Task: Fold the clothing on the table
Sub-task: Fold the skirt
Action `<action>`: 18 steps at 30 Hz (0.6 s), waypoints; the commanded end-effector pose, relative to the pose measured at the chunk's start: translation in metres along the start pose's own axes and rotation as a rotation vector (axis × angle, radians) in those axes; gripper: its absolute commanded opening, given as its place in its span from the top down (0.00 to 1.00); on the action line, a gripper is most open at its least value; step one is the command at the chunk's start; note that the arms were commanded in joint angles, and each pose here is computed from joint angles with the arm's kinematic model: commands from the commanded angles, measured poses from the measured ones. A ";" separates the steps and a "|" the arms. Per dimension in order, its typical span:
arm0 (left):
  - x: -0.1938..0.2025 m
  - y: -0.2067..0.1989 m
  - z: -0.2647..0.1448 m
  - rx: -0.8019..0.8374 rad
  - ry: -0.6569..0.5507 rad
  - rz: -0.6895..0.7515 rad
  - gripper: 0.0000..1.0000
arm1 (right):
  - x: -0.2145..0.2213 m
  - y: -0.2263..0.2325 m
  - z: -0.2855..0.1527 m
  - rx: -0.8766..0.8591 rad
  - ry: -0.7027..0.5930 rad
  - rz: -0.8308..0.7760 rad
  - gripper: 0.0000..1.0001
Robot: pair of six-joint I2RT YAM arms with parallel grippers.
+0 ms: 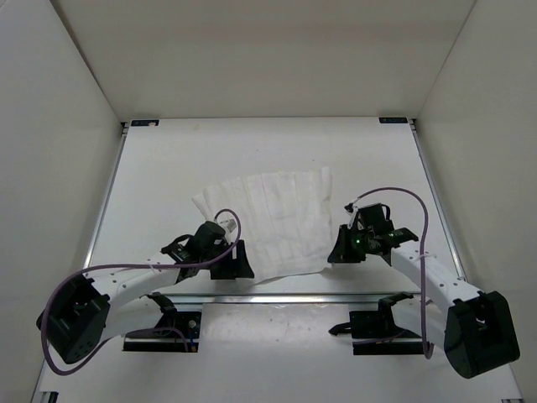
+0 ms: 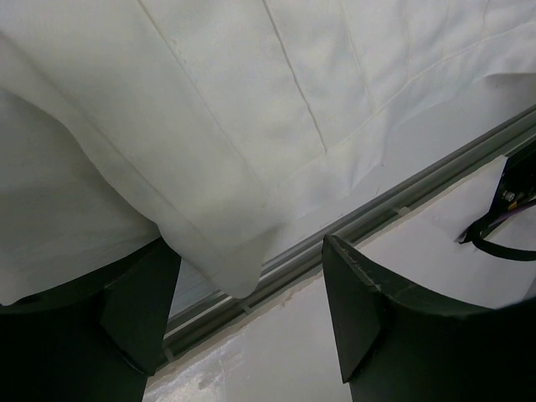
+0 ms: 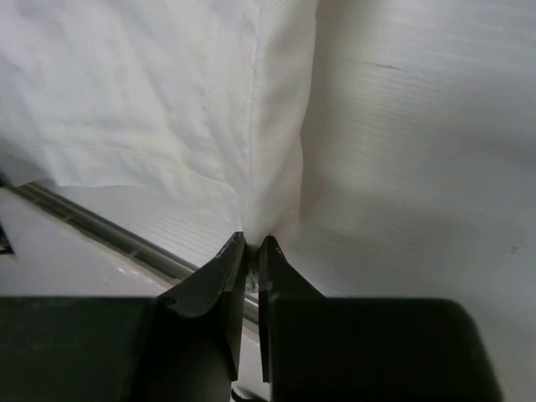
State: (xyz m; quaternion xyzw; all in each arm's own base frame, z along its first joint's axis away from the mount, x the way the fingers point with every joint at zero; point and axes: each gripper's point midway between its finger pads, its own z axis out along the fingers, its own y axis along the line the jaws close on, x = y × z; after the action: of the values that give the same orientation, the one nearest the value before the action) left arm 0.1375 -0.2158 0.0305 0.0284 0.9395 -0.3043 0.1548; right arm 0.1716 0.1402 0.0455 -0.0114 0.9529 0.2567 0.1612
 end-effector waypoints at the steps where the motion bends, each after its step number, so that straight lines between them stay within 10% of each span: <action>1: 0.019 0.013 -0.006 -0.032 0.065 0.027 0.21 | -0.020 0.028 -0.007 -0.129 -0.095 -0.015 1.00; 6: 0.027 0.010 -0.005 -0.004 0.057 -0.014 0.26 | -0.017 0.028 -0.004 -0.127 -0.073 -0.008 1.00; 16: -0.023 -0.002 -0.015 0.062 -0.127 -0.064 1.00 | -0.038 0.050 -0.015 -0.233 -0.123 -0.046 0.99; 18: -0.051 -0.005 -0.021 0.039 -0.167 -0.024 1.00 | -0.063 0.058 -0.021 -0.265 -0.175 -0.085 1.00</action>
State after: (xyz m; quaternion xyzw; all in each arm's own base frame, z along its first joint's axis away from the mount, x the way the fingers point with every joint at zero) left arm 0.1338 -0.1950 0.0254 -0.0166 0.9369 -0.3098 0.1610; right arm 0.1833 0.1643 0.0725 -0.0163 0.9221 0.3375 0.1887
